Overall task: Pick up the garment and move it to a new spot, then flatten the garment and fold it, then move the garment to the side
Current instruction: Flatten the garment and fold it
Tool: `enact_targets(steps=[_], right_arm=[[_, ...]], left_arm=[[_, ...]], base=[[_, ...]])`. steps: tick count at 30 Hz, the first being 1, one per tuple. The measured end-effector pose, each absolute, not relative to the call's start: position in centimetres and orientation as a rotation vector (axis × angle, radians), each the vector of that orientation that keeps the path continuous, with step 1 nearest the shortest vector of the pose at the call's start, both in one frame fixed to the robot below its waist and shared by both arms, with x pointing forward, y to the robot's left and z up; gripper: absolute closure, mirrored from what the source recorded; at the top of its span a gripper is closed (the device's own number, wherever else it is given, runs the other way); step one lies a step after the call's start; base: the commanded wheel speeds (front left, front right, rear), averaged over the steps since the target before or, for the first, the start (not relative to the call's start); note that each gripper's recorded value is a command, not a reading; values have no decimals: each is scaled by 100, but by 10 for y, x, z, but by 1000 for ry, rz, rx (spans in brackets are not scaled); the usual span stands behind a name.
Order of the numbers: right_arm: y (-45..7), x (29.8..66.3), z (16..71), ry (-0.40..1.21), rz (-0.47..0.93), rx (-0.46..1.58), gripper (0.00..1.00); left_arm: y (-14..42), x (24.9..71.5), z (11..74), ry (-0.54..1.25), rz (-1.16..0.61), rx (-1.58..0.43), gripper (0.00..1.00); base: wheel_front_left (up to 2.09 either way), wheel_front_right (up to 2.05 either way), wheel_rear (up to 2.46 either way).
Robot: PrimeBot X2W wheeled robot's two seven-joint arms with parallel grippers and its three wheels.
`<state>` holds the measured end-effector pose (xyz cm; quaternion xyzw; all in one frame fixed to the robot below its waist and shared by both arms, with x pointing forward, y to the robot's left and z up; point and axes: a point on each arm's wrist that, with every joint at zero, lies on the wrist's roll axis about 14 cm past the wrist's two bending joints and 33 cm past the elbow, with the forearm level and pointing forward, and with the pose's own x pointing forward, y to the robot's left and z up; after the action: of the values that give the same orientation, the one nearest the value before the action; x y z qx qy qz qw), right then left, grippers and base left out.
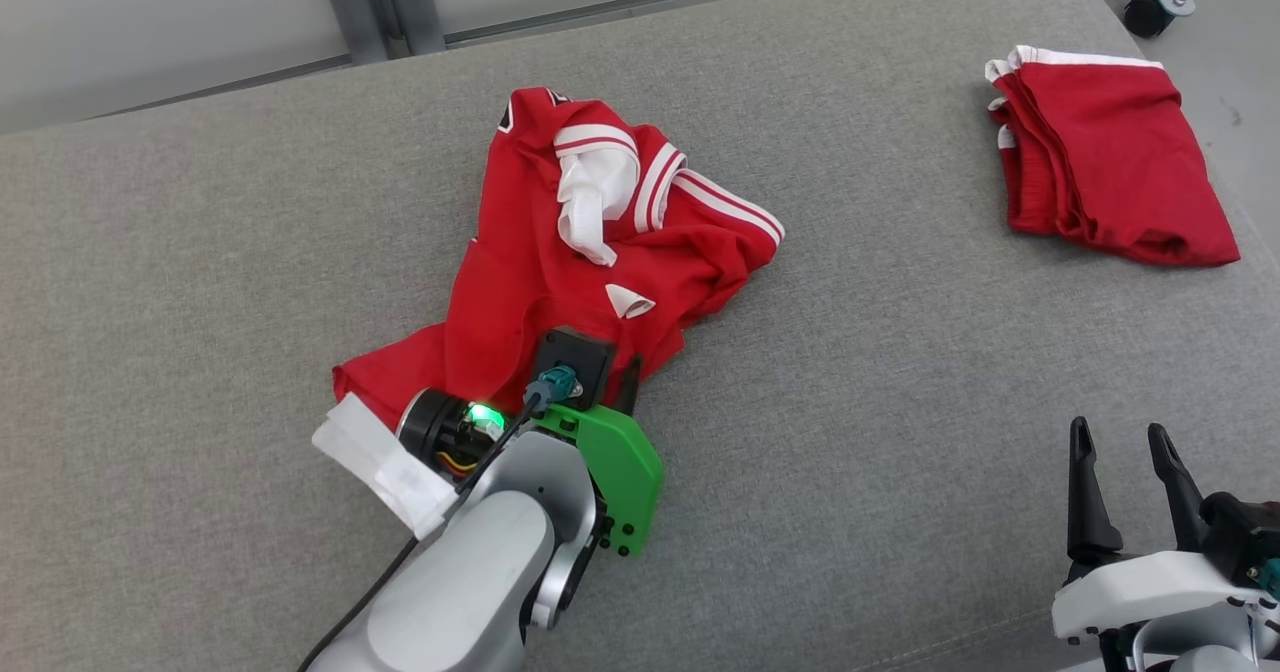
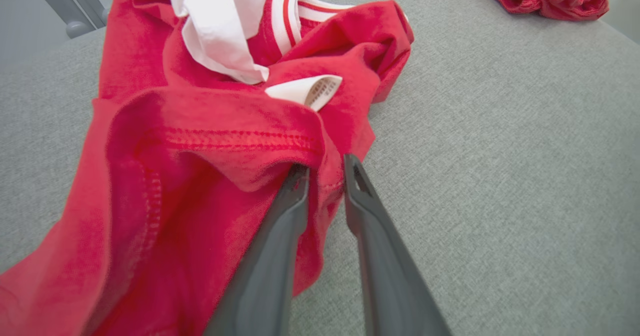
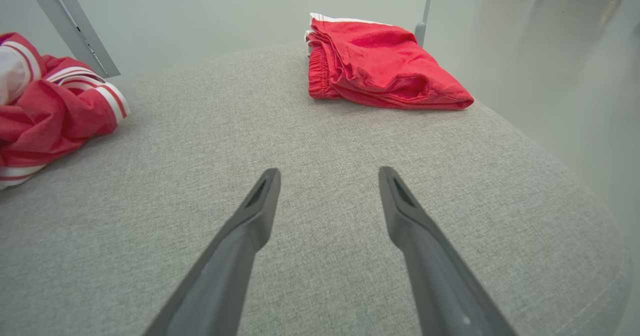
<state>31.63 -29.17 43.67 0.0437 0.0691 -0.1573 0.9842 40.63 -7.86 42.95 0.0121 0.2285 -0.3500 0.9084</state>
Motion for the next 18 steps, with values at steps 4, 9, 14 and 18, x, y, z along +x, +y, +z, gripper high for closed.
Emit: enact_targets(steps=[4,9,14,18], right_arm=[[-293,315,437,137,-319,87,0],[-295,310,438,134,-327,87,0],[-295,302,434,149,-331,86,0],[-286,307,434,148,-292,83,0]], left_arm=[[-77,410,429,462,-704,4,100],[-70,421,455,410,-633,-185,100],[-28,432,491,315,-533,-336,100],[37,434,504,288,-416,-352,100]], base=[[0,0,0],[0,0,0],[0,0,0],[0,0,0]])
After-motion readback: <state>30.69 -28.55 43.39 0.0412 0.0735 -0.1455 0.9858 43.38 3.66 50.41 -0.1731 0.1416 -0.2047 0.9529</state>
